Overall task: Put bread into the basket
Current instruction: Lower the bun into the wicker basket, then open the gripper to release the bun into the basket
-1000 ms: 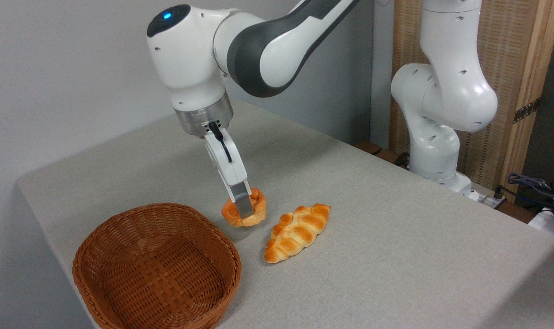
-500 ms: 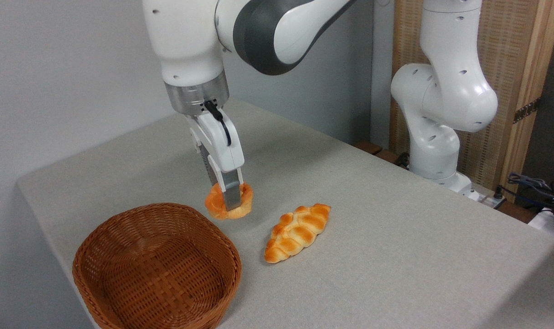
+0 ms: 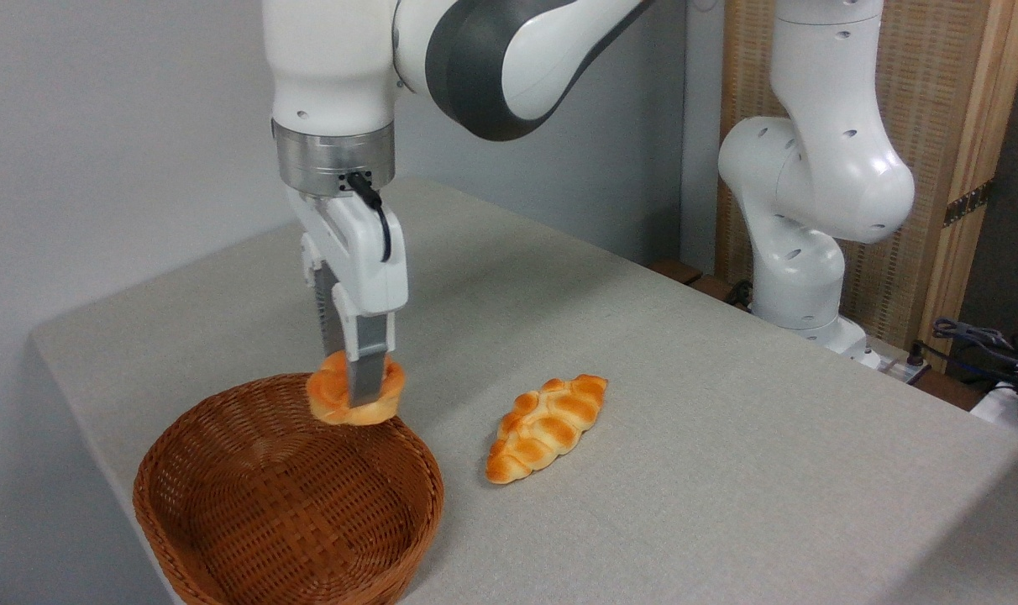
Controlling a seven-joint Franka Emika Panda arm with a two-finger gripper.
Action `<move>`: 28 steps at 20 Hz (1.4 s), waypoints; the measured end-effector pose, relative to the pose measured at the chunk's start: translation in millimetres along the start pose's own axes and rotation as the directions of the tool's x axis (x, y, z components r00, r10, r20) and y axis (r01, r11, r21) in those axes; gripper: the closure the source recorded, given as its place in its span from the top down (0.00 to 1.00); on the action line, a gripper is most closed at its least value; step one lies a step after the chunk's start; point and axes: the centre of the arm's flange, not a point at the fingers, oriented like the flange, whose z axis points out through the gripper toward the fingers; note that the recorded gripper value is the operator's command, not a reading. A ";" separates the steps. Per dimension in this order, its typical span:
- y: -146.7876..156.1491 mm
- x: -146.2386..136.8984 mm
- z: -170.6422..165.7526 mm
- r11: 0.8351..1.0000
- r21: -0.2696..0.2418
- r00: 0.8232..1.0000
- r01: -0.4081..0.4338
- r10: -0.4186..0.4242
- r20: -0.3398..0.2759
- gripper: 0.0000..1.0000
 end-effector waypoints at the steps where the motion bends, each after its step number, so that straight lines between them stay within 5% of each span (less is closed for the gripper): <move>1: -1.8 0.9 0.5 1.000 0.010 1.000 0.001 -0.001 -0.007 0.81; 4: -9.1 4.6 4.3 0.999 0.051 0.999 0.004 -0.002 -0.034 1.00; 9: -21.8 2.8 5.5 0.995 0.103 0.998 0.021 -0.014 -0.067 1.00; 28: -25.9 -1.1 3.3 0.994 0.108 0.997 0.030 -0.023 -0.068 1.00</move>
